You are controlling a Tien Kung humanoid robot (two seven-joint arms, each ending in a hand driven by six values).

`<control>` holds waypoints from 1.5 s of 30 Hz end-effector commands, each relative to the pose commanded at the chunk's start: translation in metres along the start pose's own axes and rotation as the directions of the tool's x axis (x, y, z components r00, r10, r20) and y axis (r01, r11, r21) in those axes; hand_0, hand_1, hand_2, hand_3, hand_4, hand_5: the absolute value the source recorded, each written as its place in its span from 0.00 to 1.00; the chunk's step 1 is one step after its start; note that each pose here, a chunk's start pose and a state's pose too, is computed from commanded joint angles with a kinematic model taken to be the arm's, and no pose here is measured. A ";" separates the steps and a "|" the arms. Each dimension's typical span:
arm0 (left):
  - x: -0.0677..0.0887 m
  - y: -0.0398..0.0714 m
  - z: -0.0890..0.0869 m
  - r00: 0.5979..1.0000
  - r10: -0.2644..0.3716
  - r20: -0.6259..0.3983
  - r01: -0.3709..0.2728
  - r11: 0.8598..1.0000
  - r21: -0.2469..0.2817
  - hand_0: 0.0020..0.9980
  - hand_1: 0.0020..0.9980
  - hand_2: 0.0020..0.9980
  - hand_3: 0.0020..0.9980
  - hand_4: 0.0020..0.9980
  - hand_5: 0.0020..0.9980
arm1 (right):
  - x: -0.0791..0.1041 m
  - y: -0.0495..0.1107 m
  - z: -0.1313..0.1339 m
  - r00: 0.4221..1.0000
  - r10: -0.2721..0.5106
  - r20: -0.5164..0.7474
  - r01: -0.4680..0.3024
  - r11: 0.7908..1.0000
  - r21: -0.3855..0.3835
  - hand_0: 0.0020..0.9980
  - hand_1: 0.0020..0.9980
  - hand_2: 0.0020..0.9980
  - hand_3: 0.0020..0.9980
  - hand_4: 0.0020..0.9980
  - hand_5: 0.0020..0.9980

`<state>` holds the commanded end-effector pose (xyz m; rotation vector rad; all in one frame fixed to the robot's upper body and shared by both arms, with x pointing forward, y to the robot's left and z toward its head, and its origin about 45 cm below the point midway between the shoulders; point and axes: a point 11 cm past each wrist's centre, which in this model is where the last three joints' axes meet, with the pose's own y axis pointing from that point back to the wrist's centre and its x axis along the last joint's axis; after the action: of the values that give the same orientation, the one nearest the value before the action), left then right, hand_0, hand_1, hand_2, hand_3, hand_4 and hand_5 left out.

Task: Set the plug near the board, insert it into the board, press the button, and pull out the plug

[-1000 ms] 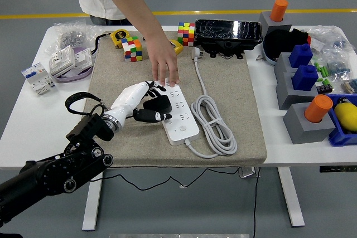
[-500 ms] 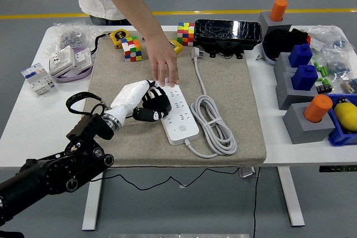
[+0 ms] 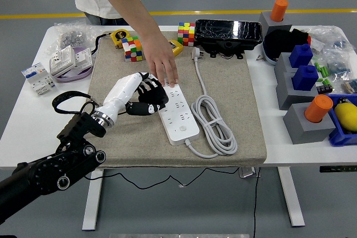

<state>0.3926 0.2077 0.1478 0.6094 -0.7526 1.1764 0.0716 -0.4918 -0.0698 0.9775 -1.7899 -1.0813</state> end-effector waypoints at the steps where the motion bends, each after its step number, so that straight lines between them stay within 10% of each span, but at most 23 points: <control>1: 0.001 0.001 -0.004 1.000 0.004 0.003 -0.004 1.000 0.008 0.34 0.35 0.38 0.51 0.61 0.00 | 0.000 0.000 0.000 1.000 0.000 0.000 0.000 1.000 -0.001 0.58 0.64 0.62 0.55 0.89 0.42; 15: 0.005 0.009 -0.045 0.999 -0.008 0.035 0.004 0.992 0.127 0.42 0.39 0.43 0.54 0.64 0.00 | -0.002 0.000 0.000 1.000 -0.004 0.007 0.004 1.000 0.001 0.58 0.64 0.62 0.55 0.89 0.42; 16: 0.003 0.010 -0.047 0.999 -0.017 0.037 0.012 0.991 0.136 0.57 0.51 0.51 0.55 0.87 0.01 | -0.002 0.000 0.000 1.000 -0.004 0.007 0.004 1.000 0.001 0.58 0.63 0.62 0.55 0.89 0.42; 21: 0.000 0.013 -0.050 0.999 -0.028 0.042 0.021 0.988 0.153 0.57 0.51 0.51 0.55 0.87 0.01 | -0.003 0.000 0.002 1.000 -0.005 0.007 0.005 1.000 -0.002 0.58 0.63 0.62 0.55 0.89 0.42; 22: 0.000 0.014 -0.050 0.999 -0.026 0.042 0.019 0.988 0.153 0.69 0.69 0.63 0.63 0.93 0.07 | -0.003 0.000 0.002 1.000 -0.005 0.007 0.005 1.000 -0.002 0.58 0.64 0.62 0.55 0.89 0.42; 37: 0.014 0.018 -0.046 1.000 -0.007 0.028 0.003 0.990 0.143 0.64 0.71 0.71 0.74 0.99 0.13 | -0.003 0.000 0.001 1.000 -0.005 0.010 0.005 1.000 -0.001 0.58 0.64 0.62 0.55 0.89 0.42; 45: 0.050 0.017 -0.026 0.945 0.170 -0.278 -0.151 0.985 0.086 0.51 0.62 0.58 0.60 0.95 0.12 | -0.004 0.000 0.003 1.000 -0.006 0.008 0.006 1.000 -0.004 0.58 0.64 0.62 0.55 0.89 0.42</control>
<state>0.3916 0.2614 0.1713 0.4235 -0.5272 1.4086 0.0705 -0.4879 -0.0720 0.9779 -1.7923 -1.0932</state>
